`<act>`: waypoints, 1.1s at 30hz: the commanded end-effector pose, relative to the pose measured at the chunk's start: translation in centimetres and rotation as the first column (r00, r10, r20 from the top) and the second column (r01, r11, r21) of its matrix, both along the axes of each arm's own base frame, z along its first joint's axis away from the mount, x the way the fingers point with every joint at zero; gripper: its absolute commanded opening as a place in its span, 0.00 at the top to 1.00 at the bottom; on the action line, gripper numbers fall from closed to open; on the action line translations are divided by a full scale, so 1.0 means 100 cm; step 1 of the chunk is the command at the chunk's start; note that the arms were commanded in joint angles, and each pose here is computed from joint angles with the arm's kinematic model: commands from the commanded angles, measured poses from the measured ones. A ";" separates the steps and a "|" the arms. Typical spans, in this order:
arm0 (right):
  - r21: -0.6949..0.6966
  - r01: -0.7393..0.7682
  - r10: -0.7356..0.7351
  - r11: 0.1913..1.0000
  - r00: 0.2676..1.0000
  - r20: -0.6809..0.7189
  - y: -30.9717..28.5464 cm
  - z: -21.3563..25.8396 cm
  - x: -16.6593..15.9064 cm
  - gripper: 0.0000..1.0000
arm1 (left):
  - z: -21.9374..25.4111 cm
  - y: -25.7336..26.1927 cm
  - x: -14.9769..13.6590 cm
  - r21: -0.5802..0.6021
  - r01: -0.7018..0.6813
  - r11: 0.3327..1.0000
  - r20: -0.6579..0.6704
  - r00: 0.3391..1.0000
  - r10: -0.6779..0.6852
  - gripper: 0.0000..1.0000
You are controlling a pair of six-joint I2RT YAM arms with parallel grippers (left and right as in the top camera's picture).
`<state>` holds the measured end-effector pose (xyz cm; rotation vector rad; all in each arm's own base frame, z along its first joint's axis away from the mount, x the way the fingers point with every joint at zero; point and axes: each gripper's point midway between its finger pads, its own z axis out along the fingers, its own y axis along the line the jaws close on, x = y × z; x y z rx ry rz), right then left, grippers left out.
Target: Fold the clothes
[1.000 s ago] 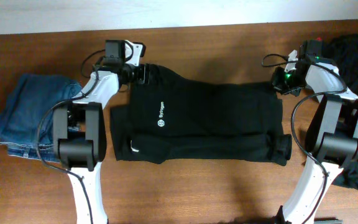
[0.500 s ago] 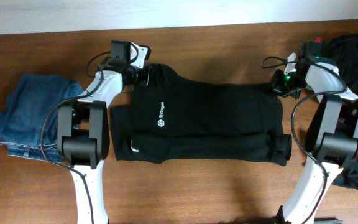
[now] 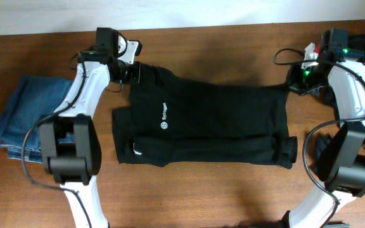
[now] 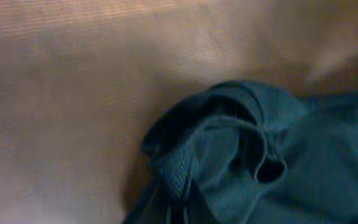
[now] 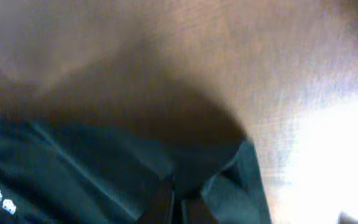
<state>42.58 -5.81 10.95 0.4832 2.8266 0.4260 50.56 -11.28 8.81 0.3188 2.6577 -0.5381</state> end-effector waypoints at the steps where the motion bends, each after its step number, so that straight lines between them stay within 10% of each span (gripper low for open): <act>1: -0.004 -0.005 0.005 1.000 1.000 -0.028 0.000 0.008 -0.012 0.96 | 0.042 -0.003 -0.022 -0.031 0.018 0.999 -0.009 1.000 -0.018 1.00; 22: -0.016 -0.074 0.063 0.997 0.933 -0.354 0.011 0.005 -0.094 0.95 | 0.026 0.022 -0.134 0.100 0.034 0.994 -0.456 0.890 0.015 0.98; 25: -0.016 -0.074 0.063 0.997 0.933 -0.355 0.011 0.005 -0.094 0.93 | 0.026 0.023 -0.137 0.100 0.036 0.994 -0.468 0.884 0.015 0.91; 29: -0.015 -0.074 0.063 0.997 0.932 -0.356 0.011 0.005 -0.094 0.68 | 0.025 0.026 -0.140 0.118 0.039 0.992 -0.478 0.878 0.023 0.55; 33: -0.026 -0.073 0.059 0.997 0.933 -0.354 0.009 0.004 -0.093 0.58 | 0.024 0.031 -0.144 0.146 0.043 0.988 -0.488 0.872 0.034 0.49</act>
